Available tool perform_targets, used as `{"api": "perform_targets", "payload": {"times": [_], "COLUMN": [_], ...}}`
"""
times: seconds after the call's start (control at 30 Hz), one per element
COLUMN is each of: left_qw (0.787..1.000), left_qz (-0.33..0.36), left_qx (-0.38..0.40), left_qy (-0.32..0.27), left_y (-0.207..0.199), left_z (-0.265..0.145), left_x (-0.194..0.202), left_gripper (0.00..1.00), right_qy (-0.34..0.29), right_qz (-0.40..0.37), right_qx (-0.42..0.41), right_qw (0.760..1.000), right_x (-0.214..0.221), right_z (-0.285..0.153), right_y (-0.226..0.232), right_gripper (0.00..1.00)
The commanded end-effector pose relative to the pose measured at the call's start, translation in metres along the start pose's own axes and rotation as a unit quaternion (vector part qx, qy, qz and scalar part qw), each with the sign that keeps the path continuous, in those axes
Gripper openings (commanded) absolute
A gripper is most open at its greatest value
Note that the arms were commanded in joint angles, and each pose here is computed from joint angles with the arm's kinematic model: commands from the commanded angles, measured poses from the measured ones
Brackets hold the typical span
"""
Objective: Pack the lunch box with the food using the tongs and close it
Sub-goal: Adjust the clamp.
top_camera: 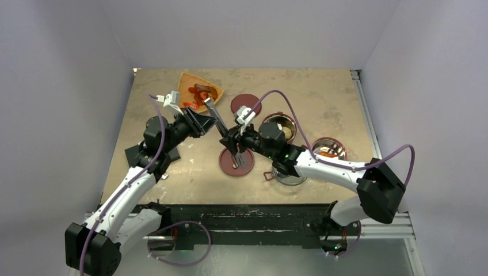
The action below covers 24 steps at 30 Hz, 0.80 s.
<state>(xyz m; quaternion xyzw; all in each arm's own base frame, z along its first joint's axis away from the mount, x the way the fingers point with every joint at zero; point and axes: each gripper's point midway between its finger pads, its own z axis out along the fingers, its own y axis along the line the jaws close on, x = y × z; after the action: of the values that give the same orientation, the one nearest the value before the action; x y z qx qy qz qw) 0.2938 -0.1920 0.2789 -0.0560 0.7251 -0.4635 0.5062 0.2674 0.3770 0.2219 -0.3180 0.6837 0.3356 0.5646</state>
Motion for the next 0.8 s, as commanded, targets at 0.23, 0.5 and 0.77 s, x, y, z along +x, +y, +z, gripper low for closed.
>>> {"api": "perform_targets", "payload": {"times": [0.23, 0.5, 0.77], "left_qw": [1.0, 1.0, 0.999], "left_qz": [0.001, 0.003, 0.019], "left_qx": [0.003, 0.001, 0.03], "left_qy": [-0.004, 0.002, 0.012], "left_y": [-0.001, 0.005, -0.008], "left_z": [-0.004, -0.005, 0.007], "left_x": [-0.001, 0.008, 0.018], "left_gripper": [0.3, 0.55, 0.57], "right_qy": [-0.052, -0.086, -0.081], "right_qz": [-0.004, 0.022, 0.019], "right_qx": [0.024, 0.011, -0.007], "right_qw": [0.998, 0.996, 0.996], "right_x": [-0.032, -0.042, -0.04], "right_z": [0.005, -0.001, 0.001], "right_y": [-0.002, 0.007, 0.016], "right_gripper": [0.25, 0.2, 0.21]}}
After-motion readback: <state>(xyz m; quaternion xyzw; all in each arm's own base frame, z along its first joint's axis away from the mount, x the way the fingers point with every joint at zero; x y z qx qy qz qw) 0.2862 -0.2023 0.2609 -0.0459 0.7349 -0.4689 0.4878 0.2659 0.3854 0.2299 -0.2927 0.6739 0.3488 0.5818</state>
